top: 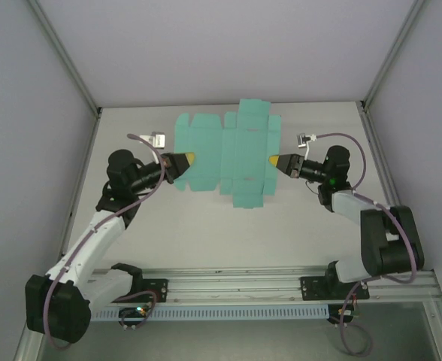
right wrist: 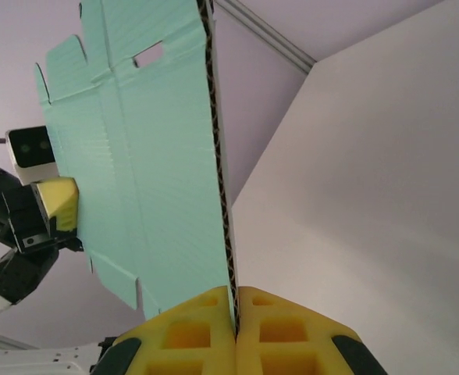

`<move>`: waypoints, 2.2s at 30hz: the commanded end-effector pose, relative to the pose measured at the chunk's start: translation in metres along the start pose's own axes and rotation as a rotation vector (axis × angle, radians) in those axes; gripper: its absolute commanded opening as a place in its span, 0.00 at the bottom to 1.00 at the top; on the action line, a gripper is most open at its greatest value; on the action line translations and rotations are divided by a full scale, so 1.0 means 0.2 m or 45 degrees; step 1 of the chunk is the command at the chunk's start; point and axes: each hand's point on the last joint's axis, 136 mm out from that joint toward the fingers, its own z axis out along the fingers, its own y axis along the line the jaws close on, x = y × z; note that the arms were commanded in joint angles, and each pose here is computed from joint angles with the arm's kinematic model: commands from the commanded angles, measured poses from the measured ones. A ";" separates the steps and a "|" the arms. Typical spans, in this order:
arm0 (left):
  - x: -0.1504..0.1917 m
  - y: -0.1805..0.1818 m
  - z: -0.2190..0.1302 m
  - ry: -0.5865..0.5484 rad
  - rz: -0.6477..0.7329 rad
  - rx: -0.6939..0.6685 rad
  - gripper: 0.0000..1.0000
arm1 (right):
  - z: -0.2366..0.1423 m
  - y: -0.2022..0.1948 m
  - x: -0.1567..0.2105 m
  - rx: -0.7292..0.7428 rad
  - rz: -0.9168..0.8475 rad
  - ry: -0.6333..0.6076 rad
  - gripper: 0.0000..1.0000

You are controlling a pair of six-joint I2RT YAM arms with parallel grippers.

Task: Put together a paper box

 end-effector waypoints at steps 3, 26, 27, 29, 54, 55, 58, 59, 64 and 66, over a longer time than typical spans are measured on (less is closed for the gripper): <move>0.03 0.35 -0.14 -0.044 -0.045 -0.549 1.00 | 0.00 -0.11 0.21 0.438 -0.144 0.296 0.00; 0.06 0.50 0.16 0.214 -0.328 -0.452 0.93 | 0.43 -0.48 0.20 1.168 -1.751 0.862 0.00; 0.06 0.49 0.20 0.233 -0.352 -0.411 0.90 | 0.45 -0.46 0.23 1.124 -1.771 0.839 0.00; 0.06 0.45 0.29 0.279 -0.383 -0.328 0.86 | 0.48 -0.42 0.25 1.066 -1.766 0.812 0.00; 0.47 0.51 0.58 0.663 -0.573 -0.328 0.57 | 0.51 -0.26 0.19 1.025 -1.763 0.622 0.00; 0.47 0.52 0.59 0.657 -0.584 -0.331 0.57 | 0.52 -0.25 0.19 1.007 -1.762 0.616 0.00; 0.44 0.52 0.63 0.629 -0.606 -0.299 0.57 | 0.53 -0.21 0.19 0.953 -1.769 0.575 0.00; 0.44 0.51 0.64 0.626 -0.614 -0.291 0.57 | 0.54 -0.20 0.19 0.948 -1.765 0.561 0.00; 0.42 0.50 0.68 0.607 -0.624 -0.243 0.47 | 0.56 -0.18 0.20 0.927 -1.779 0.568 0.00; 0.43 0.50 0.69 0.606 -0.620 -0.257 0.41 | 0.57 -0.19 0.21 0.923 -1.798 0.583 0.00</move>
